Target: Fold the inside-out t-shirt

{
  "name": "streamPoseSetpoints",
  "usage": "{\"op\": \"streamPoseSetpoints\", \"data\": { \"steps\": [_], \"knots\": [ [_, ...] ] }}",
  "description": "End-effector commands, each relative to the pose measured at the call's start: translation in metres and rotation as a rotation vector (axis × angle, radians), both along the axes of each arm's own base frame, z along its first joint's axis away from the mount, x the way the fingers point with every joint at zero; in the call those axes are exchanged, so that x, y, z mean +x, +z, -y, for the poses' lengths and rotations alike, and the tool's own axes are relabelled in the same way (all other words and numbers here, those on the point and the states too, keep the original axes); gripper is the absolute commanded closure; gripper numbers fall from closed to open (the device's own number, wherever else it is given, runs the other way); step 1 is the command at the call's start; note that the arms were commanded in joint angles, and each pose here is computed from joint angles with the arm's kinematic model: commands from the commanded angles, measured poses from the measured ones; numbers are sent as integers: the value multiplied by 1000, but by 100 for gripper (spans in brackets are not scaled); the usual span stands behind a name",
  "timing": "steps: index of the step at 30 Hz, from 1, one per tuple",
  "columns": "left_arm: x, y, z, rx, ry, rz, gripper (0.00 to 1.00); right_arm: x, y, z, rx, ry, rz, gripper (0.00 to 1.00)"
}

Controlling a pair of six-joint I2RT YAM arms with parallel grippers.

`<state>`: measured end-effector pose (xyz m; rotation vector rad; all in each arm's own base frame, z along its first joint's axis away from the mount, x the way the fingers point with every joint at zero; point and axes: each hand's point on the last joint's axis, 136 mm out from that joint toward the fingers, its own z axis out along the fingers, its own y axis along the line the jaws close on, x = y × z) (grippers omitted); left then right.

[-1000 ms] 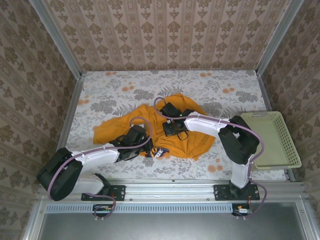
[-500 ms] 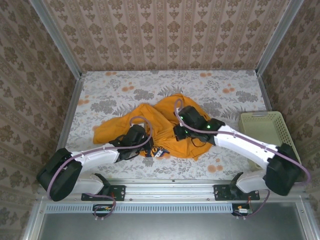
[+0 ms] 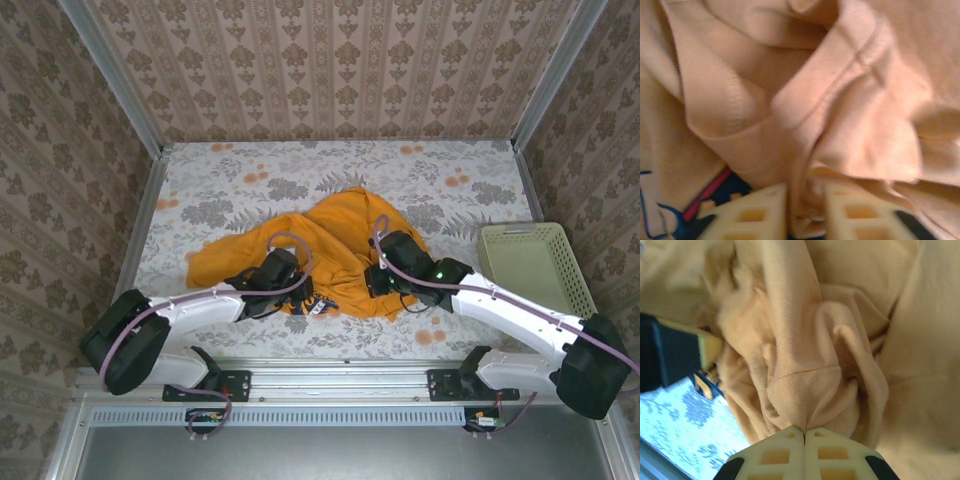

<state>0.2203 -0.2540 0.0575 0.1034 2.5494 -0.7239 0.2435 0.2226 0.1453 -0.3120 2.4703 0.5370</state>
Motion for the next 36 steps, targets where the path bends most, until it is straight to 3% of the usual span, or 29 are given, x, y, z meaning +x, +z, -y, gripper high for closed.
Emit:
{"op": "streamPoseSetpoints", "data": {
  "steps": [1,8,14,23,29,33,36],
  "knots": [
    [-2,46,16,13,-78,153,63,12,41,-26,114,30,53,100],
    [-17,85,53,-155,-233,279,41,12,59,-38,172,58,74,100],
    [-7,69,61,-127,-209,251,37,9,60,-43,199,70,74,100],
    [6,28,51,-75,-143,155,66,4,65,-41,202,96,95,100],
    [2,20,40,-14,-151,152,90,20,62,-18,177,-21,73,100],
    [-8,27,43,9,-203,198,99,40,61,-3,170,-97,42,100],
    [-19,42,50,2,-261,263,100,57,60,4,123,-134,30,100]
  ]
}}
